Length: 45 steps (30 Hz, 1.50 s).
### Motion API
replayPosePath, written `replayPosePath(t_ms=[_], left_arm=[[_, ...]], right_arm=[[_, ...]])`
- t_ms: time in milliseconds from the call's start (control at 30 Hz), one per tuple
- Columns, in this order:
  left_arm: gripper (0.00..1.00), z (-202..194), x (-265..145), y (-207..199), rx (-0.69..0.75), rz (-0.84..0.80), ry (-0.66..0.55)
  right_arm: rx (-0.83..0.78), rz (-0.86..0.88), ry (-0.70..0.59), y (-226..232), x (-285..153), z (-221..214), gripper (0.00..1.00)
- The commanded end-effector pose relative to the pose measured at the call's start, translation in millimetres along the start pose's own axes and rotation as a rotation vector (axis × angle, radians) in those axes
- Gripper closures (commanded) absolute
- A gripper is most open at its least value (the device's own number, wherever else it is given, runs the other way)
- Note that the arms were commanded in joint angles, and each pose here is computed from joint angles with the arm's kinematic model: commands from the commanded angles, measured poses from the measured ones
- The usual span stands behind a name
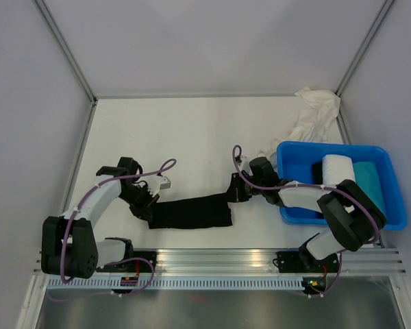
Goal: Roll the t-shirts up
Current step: Place the rolled tshirt into the container
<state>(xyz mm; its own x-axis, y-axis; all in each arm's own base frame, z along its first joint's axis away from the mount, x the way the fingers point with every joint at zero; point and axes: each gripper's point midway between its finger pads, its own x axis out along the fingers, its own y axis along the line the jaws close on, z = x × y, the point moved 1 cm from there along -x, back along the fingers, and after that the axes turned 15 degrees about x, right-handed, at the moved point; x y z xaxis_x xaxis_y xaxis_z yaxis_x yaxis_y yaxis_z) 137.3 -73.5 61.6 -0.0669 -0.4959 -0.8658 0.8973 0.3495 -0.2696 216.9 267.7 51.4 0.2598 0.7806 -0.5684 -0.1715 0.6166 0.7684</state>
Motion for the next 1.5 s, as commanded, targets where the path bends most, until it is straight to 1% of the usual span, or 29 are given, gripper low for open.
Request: replayPosePath(t_ms=[0,100,167,300,367,467,500,533,567,600,633,667,733,900,967,1000,1067,1100,1133,1167,1200,1233,1267,1300,1333,1367,1400,1433,1467], left_arm=[[0.98,2.1,1.0,10.0,0.054,0.044,-0.011],[0.98,0.8,1.9,8.4,0.053,0.038,-0.009],[0.98,-3.0,1.9,6.9,0.077,0.037,0.005],[0.98,-19.2,-0.4,10.2,0.104,0.063,0.087],[0.98,-18.8,-0.2,10.3,0.106,0.058,0.087],[0.97,-6.7,-2.3,11.4,0.098,0.051,0.041],[0.92,0.1,-2.4,9.7,0.097,0.037,0.009],[0.78,7.4,-5.1,11.4,0.105,0.042,-0.017],[0.72,12.5,-6.7,11.5,0.112,0.044,-0.039],[0.66,19.4,-8.9,12.8,0.125,0.055,-0.071],[0.54,24.5,-11.7,14.6,0.123,0.067,-0.088],[0.5,26.9,-13.1,14.5,0.122,0.071,-0.097],[0.45,27.1,-19.7,16.7,0.117,0.107,-0.086],[0.43,1.1,-26.8,12.0,0.107,0.169,0.023],[0.42,-4.7,-29.9,15.7,0.115,0.219,0.047],[0.4,-5.4,-33.3,19.1,0.108,0.247,0.058],[0.39,4.8,-38.6,22.3,0.065,0.272,0.023],[0.38,18.4,-45.4,25.7,0.053,0.289,-0.024],[0.38,28.6,-48.3,27.6,0.016,0.296,-0.067],[0.38,37.3,-49.4,30.6,-0.005,0.292,-0.1],[0.37,49.2,-53.6,34.6,-0.014,0.296,-0.141],[0.37,53.6,-53.8,37.9,-0.056,0.294,-0.155],[0.36,55.9,-53.7,42.2,-0.07,0.294,-0.154],[0.36,53.3,-49.2,48.9,-0.101,0.279,-0.123],[0.36,51.6,-47.3,50.9,-0.122,0.272,-0.11],[0.36,49.9,-45.3,52.3,-0.133,0.267,-0.098],[0.36,47.0,-42.7,53.4,-0.144,0.265,-0.086],[0.35,46.3,-42.0,52.6,-0.143,0.263,-0.086],[0.34,44.7,-41.0,52.1,-0.142,0.266,-0.085]], right_arm=[[0.01,0.035,-0.025,4.0,0.8,7.9,0.92],[0.032,0.019,-0.027,-2.5,-1.8,8.2,1.0],[0.044,0.001,-0.046,-6.5,-5.4,11.3,1.0],[0.065,-0.011,-0.101,-13.0,-15.7,22.4,1.0],[0.071,-0.014,-0.098,-13.1,-15.6,22.2,1.0],[0.064,-0.02,-0.084,-14.7,-15.3,20.1,1.0],[0.061,-0.019,-0.078,-14.4,-15.5,19.4,0.93],[0.053,-0.019,-0.076,-14.4,-15.8,19.3,0.85],[0.042,-0.018,-0.079,-12.1,-16.3,21.1,0.77],[0.022,-0.031,-0.08,-12.7,-18.8,22.0,0.72],[0.01,-0.045,-0.084,-13.0,-20.2,24.2,0.7],[0.006,-0.075,-0.092,-13.8,-22.6,28.5,0.65],[-0.042,-0.084,-0.104,-8.5,-27.4,35.9,0.63],[-0.12,-0.109,-0.118,5.8,-41.3,50.1,0.57],[-0.163,-0.112,-0.106,13.0,-46.0,54.9,0.57],[-0.176,-0.109,-0.1,17.1,-47.9,56.3,0.58],[-0.229,-0.124,-0.097,24.1,-53.3,58.1,0.59],[-0.297,-0.095,-0.118,42.1,-57.8,51.9,0.6],[-0.344,-0.138,-0.157,36.2,-59.3,46.5,0.59],[-0.436,-0.08,-0.176,59.0,-54.4,32.6,0.59],[-0.504,-0.034,-0.24,79.7,-63.9,28.6,0.57],[-0.541,-0.05,-0.279,79.0,-63.9,22.7,0.56],[-0.614,0.001,-0.331,98.6,-64.4,21.5,0.53],[-0.679,0.054,-0.322,116.7,-61.2,2.5,0.53],[-0.712,0.073,-0.325,123.8,-57.5,-4.1,0.54],[-0.794,0.142,-0.313,143.1,-52.3,-20.5,0.51],[-0.831,0.153,-0.276,144.8,-42.8,-31.8,0.5],[-0.853,0.169,-0.267,154.5,-39.2,-36.1,0.49],[-0.792,0.114,-0.234,147.1,-30.5,-42.6,0.48]])
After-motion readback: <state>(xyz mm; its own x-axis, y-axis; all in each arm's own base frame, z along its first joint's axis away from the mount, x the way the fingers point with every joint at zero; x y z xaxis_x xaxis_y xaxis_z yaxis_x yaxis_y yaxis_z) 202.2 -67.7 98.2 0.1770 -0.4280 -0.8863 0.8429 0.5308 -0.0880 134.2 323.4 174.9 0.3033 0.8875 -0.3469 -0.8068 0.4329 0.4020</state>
